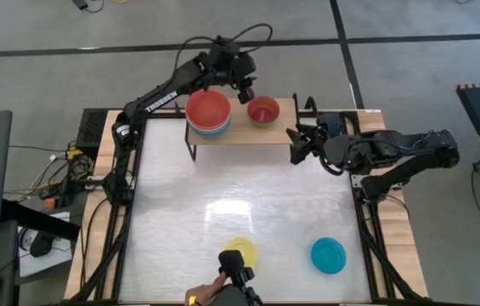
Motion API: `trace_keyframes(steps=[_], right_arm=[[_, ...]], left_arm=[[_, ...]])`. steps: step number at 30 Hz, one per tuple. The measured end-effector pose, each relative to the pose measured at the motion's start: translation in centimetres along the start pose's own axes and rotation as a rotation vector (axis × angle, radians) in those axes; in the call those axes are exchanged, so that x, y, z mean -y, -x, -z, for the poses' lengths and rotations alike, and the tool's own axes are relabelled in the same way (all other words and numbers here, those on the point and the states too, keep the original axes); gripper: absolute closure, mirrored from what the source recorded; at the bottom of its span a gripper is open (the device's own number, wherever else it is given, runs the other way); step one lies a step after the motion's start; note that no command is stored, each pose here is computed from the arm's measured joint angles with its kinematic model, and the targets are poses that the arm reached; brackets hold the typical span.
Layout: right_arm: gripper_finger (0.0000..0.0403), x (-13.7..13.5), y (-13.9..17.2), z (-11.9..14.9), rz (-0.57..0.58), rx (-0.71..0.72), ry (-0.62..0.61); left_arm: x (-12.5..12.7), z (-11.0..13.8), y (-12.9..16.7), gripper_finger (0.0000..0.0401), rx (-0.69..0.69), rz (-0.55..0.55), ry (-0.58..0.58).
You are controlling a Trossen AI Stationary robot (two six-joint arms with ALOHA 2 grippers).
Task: Place and stack bowls onto a shelf
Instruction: Stack the transparent blue bowl on top of the transparent pink bowl on the shelf
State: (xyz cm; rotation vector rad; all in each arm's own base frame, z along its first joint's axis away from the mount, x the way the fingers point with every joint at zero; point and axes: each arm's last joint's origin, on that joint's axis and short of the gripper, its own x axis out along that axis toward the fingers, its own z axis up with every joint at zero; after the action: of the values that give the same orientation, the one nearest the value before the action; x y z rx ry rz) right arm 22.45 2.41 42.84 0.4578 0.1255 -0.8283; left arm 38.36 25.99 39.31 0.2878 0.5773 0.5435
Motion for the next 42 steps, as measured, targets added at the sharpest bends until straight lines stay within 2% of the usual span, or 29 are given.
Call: trace_keyframes(steps=[4, 10, 18, 27, 31, 36, 42], right_arm=[[0.02, 0.9, 0.4, 1.0, 0.036, -0.094, 0.051], [0.02, 1.9, 0.4, 3.2, 0.029, -0.323, 0.076], [0.02, 3.9, -0.6, 9.0, 0.07, -0.685, 0.165], [0.02, 5.9, -0.3, 15.8, 0.011, -1.034, 0.305], [0.02, 6.5, 0.4, 17.6, -0.041, -1.116, 0.334], [0.02, 7.0, 1.7, 18.4, -0.13, -1.16, 0.329], [0.02, 7.5, 2.5, 18.5, -0.186, -1.147, 0.292]], left_arm=[[-0.6, -1.7, 2.3, 0.0279, 0.032, 0.06, 0.065], [0.0, -2.6, 4.6, 0.0279, 0.078, 0.248, 0.221], [4.9, -3.7, 6.2, 0.0279, 0.002, 0.411, 0.213], [10.8, -5.3, 8.1, 0.0296, -0.032, 0.553, 0.238], [13.0, -6.1, 9.0, 0.0315, -0.017, 0.567, 0.242], [14.8, -7.2, 11.0, 0.033, 0.013, 0.506, 0.243], [12.8, -9.6, 17.2, 0.0334, 0.227, 0.475, 0.307]])
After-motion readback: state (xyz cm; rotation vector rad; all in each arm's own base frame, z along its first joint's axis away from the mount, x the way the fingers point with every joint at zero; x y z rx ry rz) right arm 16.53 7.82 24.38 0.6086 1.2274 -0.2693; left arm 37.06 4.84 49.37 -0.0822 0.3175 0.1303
